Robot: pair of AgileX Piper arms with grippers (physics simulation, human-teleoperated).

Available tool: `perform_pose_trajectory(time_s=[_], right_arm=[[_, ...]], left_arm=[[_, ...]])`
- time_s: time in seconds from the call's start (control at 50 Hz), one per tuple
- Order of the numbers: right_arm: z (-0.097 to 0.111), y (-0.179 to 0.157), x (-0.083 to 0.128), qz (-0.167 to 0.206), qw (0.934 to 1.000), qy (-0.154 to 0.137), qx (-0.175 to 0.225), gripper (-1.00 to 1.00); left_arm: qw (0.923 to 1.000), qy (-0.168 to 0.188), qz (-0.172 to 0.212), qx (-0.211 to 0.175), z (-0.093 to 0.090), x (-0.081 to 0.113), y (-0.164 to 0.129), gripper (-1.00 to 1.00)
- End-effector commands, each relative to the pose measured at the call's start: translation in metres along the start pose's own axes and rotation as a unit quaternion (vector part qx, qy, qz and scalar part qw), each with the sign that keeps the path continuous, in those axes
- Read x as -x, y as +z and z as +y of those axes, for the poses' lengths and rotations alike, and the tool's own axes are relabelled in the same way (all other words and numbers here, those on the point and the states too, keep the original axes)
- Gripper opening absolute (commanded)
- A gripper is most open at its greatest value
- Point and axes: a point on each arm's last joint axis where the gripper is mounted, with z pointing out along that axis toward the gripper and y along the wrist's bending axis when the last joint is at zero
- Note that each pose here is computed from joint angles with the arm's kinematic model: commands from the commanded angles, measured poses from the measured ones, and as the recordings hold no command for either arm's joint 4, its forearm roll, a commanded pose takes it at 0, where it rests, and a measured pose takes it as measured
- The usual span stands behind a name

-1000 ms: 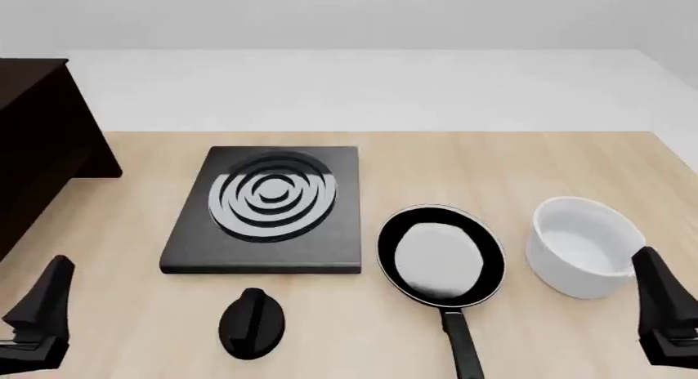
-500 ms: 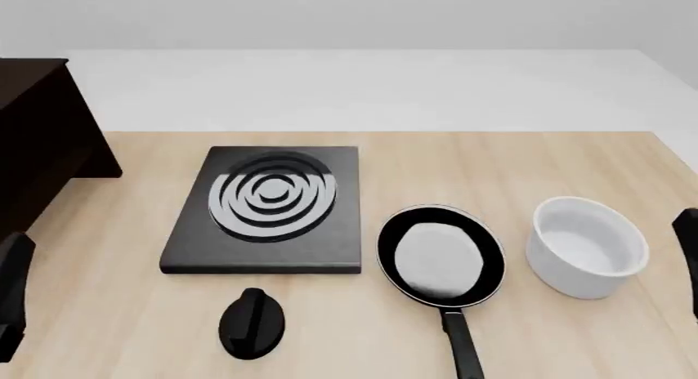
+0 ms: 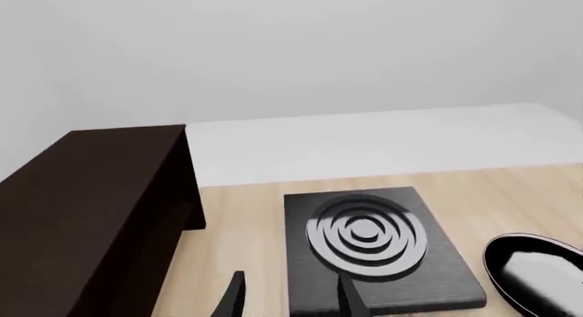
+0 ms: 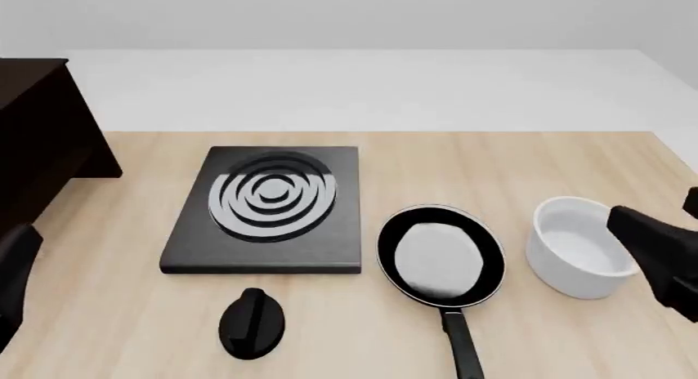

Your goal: Put the frying pan on the cabinet shelf.

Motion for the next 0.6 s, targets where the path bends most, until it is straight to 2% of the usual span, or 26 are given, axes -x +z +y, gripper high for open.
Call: perform_pose_trajectory(time_s=[0.02, 0.08, 0.12, 0.2, 0.24, 0.26, 0.3, 0.32, 0.36, 0.38, 0.42, 0.44, 0.48, 0.54, 0.56, 0.58, 0.6], right_arm=[[0.013, 0.018, 0.010, 0.106, 0.9920, -0.011, 0.068, 1.00], [0.017, 0.024, 0.011, 0.126, 0.9885, -0.010, 0.083, 1.00], [0.020, 0.026, 0.010, 0.140, 0.9859, 0.001, 0.091, 1.00], [0.027, 0.031, 0.010, 0.179, 0.9773, -0.006, 0.113, 1.00], [0.025, 0.030, 0.013, 0.185, 0.9771, 0.006, 0.105, 1.00], [0.029, 0.032, 0.012, 0.193, 0.9744, 0.000, 0.116, 1.00], [0.027, 0.031, 0.016, 0.192, 0.9756, 0.011, 0.107, 1.00], [0.026, 0.034, 0.017, 0.195, 0.9750, -0.011, 0.106, 1.00], [0.025, 0.035, 0.022, 0.190, 0.9755, -0.037, 0.105, 1.00], [0.027, 0.036, 0.023, 0.193, 0.9748, -0.025, 0.109, 1.00], [0.030, 0.040, 0.018, 0.205, 0.9714, -0.029, 0.116, 1.00], [0.034, 0.045, 0.012, 0.220, 0.9669, -0.033, 0.126, 1.00], [0.036, 0.050, 0.005, 0.233, 0.9638, -0.029, 0.126, 1.00], [0.035, 0.054, 0.003, 0.236, 0.9632, -0.042, 0.122, 1.00], [0.036, 0.057, 0.000, 0.236, 0.9634, -0.039, 0.122, 1.00], [0.038, 0.059, -0.003, 0.243, 0.9620, -0.021, 0.123, 1.00], [0.041, 0.061, -0.011, 0.252, 0.9593, -0.020, 0.126, 1.00]], left_arm=[[0.9999, -0.010, 0.001, 0.001, 0.001, 0.013, -0.002, 1.00], [0.9999, -0.013, 0.001, 0.000, 0.001, 0.015, -0.002, 1.00], [0.9999, -0.017, 0.002, 0.000, 0.001, 0.016, -0.002, 1.00], [0.9997, -0.023, -0.001, -0.001, 0.001, 0.019, -0.003, 1.00], [0.9997, -0.026, -0.002, 0.000, 0.001, 0.019, -0.002, 1.00], [0.9997, -0.026, -0.002, 0.000, 0.001, 0.017, -0.001, 1.00], [0.9996, -0.025, -0.006, 0.006, 0.001, 0.016, -0.001, 1.00], [0.9996, -0.025, -0.006, 0.009, 0.001, 0.016, -0.001, 1.00], [0.9997, -0.024, -0.008, 0.005, 0.001, 0.020, -0.004, 1.00], [0.9997, -0.024, -0.008, 0.005, 0.001, 0.020, -0.004, 1.00], [0.9997, -0.021, -0.009, 0.004, 0.001, 0.020, -0.005, 1.00], [0.9997, -0.021, -0.008, 0.003, 0.001, 0.019, -0.004, 1.00], [0.9997, -0.022, -0.007, 0.001, 0.001, 0.019, -0.004, 1.00], [0.9996, -0.022, -0.017, 0.010, 0.002, 0.020, -0.008, 1.00], [0.9995, -0.026, -0.015, 0.011, 0.002, 0.020, -0.007, 1.00], [0.9995, -0.026, -0.015, 0.010, 0.002, 0.020, -0.007, 1.00], [0.9995, -0.026, -0.015, 0.010, 0.002, 0.020, -0.007, 1.00]])
